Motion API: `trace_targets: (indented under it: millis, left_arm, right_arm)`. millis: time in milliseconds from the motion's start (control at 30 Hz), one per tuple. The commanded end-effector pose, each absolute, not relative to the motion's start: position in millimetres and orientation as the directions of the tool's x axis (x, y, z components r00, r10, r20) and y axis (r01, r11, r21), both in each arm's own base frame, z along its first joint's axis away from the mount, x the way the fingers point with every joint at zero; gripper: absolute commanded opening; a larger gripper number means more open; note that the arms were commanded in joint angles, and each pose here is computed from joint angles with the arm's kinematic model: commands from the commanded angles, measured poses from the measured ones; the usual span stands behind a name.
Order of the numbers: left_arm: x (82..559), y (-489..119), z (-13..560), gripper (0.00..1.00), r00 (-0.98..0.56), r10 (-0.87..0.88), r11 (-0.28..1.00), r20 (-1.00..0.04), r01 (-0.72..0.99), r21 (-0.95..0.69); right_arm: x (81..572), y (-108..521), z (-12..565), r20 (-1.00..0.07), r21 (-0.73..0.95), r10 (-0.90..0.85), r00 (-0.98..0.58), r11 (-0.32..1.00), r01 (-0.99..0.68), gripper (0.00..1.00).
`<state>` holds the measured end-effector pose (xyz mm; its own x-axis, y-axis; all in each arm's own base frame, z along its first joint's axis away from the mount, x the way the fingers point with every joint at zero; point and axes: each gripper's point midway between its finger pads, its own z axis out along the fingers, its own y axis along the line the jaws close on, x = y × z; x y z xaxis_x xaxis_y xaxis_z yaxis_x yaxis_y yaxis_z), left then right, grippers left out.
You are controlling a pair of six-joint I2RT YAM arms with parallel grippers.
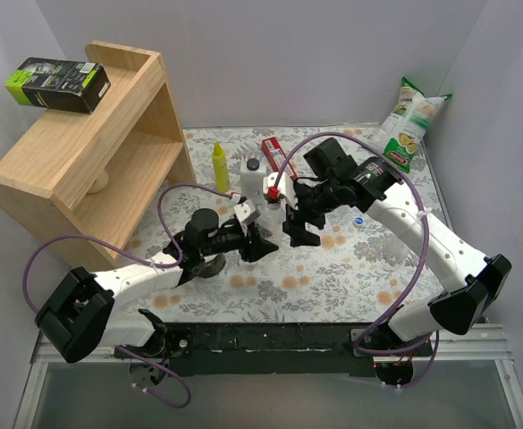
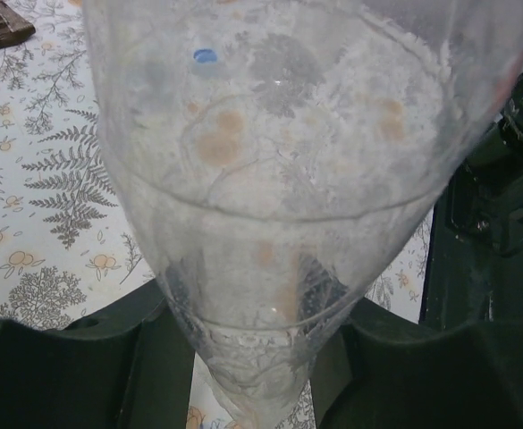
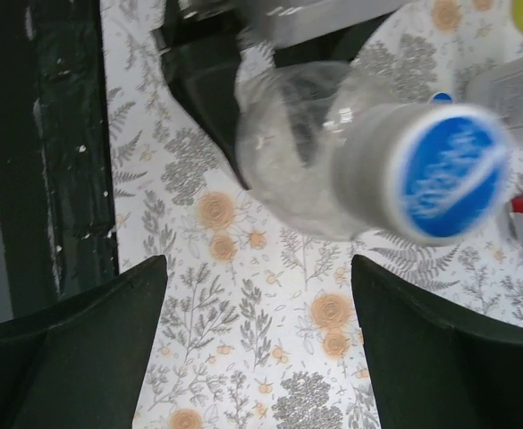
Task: Screw on the bottle caps
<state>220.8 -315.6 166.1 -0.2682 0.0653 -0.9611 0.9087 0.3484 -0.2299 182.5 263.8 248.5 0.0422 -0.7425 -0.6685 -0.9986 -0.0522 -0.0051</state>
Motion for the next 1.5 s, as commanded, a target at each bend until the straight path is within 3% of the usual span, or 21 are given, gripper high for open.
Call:
trace_targets:
  millis: [0,267,500,1167,1333,1467]
  left_arm:
    - [213,-315,158,0.0,-0.179,0.162,0.271,-0.97,0.954,-0.131]
    - [207,-317,154,0.0,-0.088,0.223,0.196,-0.971,0.98,-0.044]
    - [209,-321,158,0.0,-0.139,0.207,0.204,-0.969,0.974,-0.096]
    - [218,-320,167,0.0,-0.329,0.098,0.313,-0.939,0.906,-0.285]
    - [222,-320,173,0.0,-0.323,0.071,0.325,-0.944,0.902,-0.285]
    - [217,-319,164,0.0,-0.271,0.133,0.284,-0.953,0.932,-0.225]
  right_arm:
    - [213,284,300,-0.776,-0.152,-0.622,0.103,0.026,-0.988,0.9]
    - [200,300,319,-0.828,-0.128,-0.541,0.148,-0.075,-0.989,0.9]
    - [186,298,315,-0.829,-0.108,-0.534,0.17,-0.144,-0.984,0.9]
    - [168,257,285,-0.757,-0.127,-0.632,0.169,-0.111,-0.986,0.9]
    - [163,236,257,-0.694,-0.106,-0.708,0.134,-0.084,-0.991,0.9]
    - [182,234,279,-0.712,-0.188,-0.689,0.133,0.005,-0.982,0.9]
